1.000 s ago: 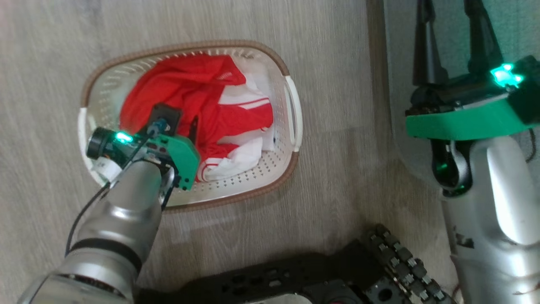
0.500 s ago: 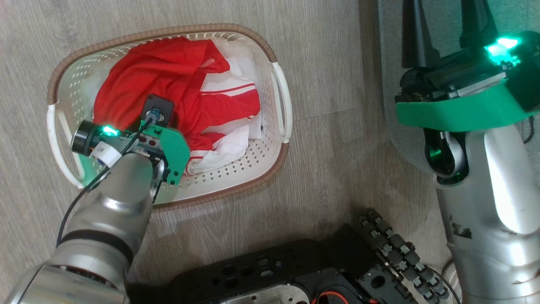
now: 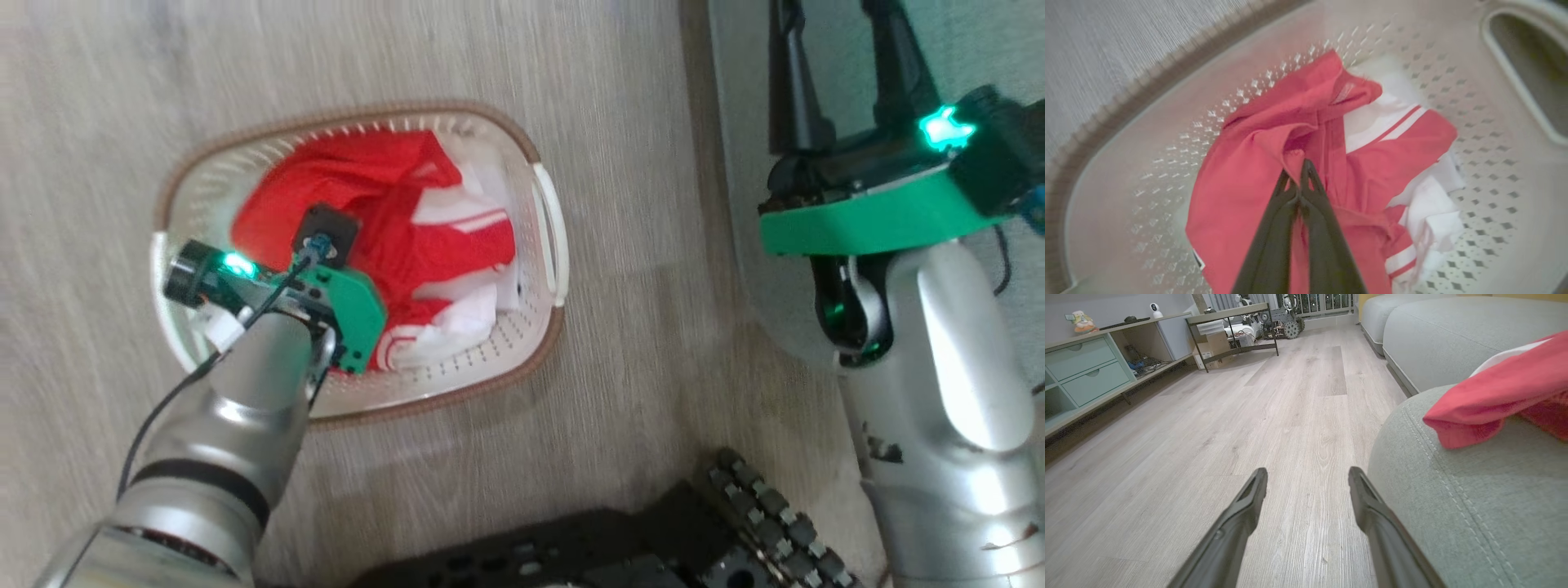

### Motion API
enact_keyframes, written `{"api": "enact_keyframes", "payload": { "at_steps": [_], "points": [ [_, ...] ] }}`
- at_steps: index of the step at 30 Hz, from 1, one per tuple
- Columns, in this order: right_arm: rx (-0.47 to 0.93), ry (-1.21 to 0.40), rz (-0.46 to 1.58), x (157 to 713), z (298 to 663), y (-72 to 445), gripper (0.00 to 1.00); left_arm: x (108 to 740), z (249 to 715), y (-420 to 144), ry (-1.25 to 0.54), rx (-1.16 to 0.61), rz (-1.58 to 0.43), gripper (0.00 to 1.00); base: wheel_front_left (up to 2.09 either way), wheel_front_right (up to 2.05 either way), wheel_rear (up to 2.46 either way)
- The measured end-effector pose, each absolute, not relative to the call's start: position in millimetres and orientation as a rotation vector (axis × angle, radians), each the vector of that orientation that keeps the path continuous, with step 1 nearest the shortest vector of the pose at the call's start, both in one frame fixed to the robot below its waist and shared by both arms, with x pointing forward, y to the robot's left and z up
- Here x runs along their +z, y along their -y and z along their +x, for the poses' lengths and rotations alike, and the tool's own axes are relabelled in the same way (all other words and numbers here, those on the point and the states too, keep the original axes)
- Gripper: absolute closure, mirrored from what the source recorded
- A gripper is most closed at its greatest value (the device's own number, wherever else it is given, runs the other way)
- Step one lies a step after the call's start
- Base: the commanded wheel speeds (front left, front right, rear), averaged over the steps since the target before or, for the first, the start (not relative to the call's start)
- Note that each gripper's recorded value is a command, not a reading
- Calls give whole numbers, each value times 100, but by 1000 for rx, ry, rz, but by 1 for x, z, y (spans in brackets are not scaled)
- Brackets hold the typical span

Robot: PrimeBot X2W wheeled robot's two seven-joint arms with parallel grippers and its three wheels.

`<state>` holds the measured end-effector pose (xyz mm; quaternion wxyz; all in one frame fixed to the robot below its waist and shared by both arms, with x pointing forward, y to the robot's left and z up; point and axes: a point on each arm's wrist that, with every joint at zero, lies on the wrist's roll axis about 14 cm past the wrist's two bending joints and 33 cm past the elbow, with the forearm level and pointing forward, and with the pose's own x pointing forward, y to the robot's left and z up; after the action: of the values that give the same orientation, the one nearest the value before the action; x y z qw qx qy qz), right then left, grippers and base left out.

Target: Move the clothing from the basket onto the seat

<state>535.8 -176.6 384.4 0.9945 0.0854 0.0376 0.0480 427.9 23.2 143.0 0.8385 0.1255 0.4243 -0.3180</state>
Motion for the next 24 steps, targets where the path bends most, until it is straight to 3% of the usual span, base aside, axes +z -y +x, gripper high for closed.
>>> {"api": "enact_keyframes", "payload": {
  "at_steps": [11, 24],
  "points": [
    [72, -103, 164, 417, 485, 178, 0, 267, 467, -13, -595, -589, 144, 100, 0, 0, 0],
    [72, -96, 173, 452, 397, 171, 0, 439, 465, -23, -189, -536, 143, 100, 0, 0, 0]
  ]
}}
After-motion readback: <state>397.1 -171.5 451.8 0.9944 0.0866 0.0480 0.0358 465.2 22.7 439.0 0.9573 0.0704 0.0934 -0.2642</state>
